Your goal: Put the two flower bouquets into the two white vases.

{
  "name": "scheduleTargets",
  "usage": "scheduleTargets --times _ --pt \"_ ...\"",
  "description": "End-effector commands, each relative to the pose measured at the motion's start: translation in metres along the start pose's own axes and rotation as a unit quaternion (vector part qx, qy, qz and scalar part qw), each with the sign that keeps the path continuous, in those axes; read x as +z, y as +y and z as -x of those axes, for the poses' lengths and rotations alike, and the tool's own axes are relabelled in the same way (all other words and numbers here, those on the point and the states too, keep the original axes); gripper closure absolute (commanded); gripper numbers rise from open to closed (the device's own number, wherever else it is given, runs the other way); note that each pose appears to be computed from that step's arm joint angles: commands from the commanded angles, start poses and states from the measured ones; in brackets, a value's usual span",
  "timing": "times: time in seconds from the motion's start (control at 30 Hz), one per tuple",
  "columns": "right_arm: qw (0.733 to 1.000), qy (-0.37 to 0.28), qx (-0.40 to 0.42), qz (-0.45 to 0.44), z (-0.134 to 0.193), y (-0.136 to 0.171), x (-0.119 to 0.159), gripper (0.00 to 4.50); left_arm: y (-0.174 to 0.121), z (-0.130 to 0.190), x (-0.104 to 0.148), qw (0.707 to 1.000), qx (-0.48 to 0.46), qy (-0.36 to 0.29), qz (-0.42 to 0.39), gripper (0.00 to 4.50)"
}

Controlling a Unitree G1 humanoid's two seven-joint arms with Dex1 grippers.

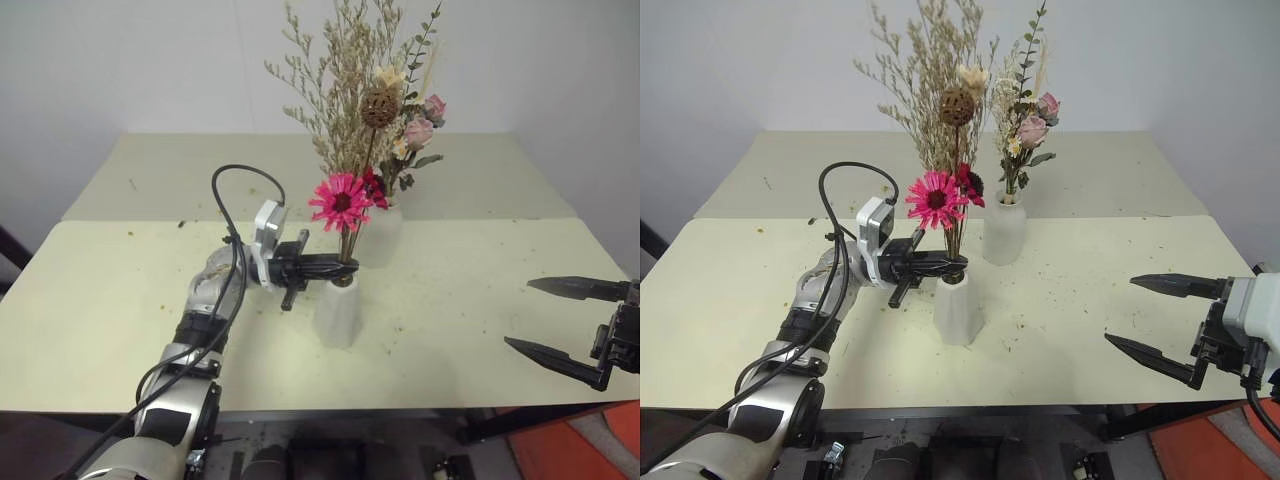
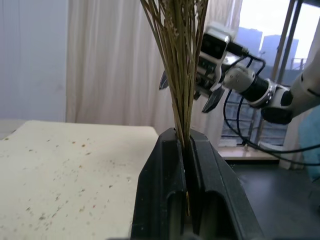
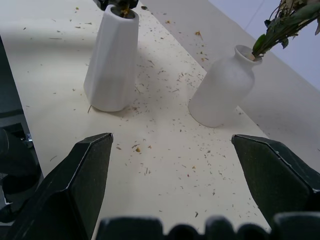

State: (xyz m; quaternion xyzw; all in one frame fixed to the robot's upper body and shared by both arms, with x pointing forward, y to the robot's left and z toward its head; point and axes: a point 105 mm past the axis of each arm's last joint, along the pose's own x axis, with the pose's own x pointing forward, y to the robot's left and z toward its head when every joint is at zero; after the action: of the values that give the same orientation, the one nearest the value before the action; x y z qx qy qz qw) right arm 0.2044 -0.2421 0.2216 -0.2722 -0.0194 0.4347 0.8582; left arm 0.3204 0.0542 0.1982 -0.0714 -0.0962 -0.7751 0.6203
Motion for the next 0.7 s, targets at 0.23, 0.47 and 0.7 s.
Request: scheduleTargets --times 0.23,0.47,0.7 --pt "1.000 0.001 0.001 0.023 0.002 -0.002 0.003 0.00 -0.003 -0.003 0.006 0.999 -0.012 0.006 -0.031 4.39" --pt "1.000 0.004 0.003 0.023 0.002 -0.002 0.002 0.00 -0.004 -0.003 0.014 0.999 -0.017 -0.006 -0.034 3.52" --pt "1.000 0.010 -0.002 0.016 0.003 -0.003 -0.001 0.00 -0.011 -0.004 0.026 0.998 -0.031 -0.002 -0.050 1.27"
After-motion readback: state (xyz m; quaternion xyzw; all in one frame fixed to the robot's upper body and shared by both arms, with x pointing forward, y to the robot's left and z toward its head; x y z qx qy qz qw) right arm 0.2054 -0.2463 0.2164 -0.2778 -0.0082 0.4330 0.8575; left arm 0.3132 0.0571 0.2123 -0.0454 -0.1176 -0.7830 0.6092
